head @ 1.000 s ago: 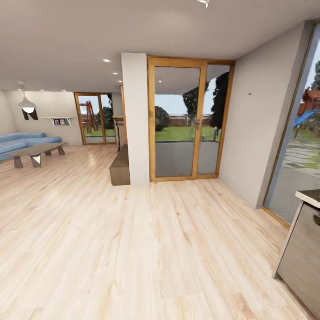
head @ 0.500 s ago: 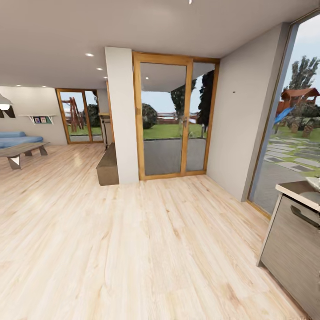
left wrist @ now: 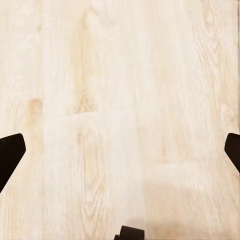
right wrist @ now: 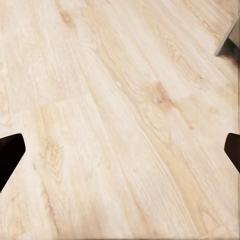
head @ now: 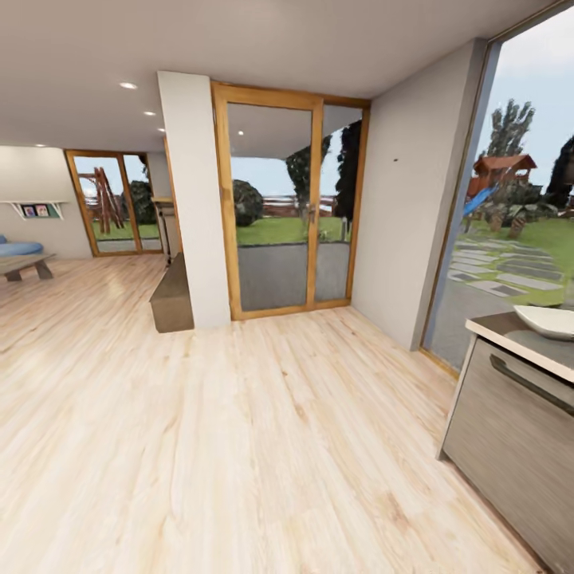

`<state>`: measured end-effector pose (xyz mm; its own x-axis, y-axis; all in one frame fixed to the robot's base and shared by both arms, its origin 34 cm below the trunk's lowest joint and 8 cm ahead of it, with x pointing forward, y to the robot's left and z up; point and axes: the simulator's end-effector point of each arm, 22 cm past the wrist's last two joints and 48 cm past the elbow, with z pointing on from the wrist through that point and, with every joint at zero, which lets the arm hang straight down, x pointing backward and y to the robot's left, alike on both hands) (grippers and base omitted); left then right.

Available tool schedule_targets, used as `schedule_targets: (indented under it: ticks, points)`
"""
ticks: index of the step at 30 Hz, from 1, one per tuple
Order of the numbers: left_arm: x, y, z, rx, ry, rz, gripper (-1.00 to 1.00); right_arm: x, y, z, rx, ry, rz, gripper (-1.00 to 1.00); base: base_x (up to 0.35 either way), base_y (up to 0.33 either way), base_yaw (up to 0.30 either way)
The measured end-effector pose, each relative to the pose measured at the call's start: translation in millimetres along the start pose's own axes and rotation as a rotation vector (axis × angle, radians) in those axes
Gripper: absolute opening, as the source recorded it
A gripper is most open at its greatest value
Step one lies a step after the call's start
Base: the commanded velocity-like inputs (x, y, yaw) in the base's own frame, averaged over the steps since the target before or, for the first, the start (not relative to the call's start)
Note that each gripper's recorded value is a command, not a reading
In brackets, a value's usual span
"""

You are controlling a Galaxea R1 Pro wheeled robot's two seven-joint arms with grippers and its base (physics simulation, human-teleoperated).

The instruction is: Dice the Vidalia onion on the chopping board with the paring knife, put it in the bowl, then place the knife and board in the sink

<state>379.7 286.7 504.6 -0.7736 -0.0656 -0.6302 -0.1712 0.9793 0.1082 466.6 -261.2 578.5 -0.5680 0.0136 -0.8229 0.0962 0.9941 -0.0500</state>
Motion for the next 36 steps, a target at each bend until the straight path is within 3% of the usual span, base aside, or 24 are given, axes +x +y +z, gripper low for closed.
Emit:
schedule_targets:
  ticks: [36]
  points:
    - [2.5, -0.2, 0.0, 0.001, 0.006, 0.002, 1.0, 3.4, 1.8, -0.4, -0.004, 0.008, 0.0, 1.0, 0.0, 0.0, -0.265]
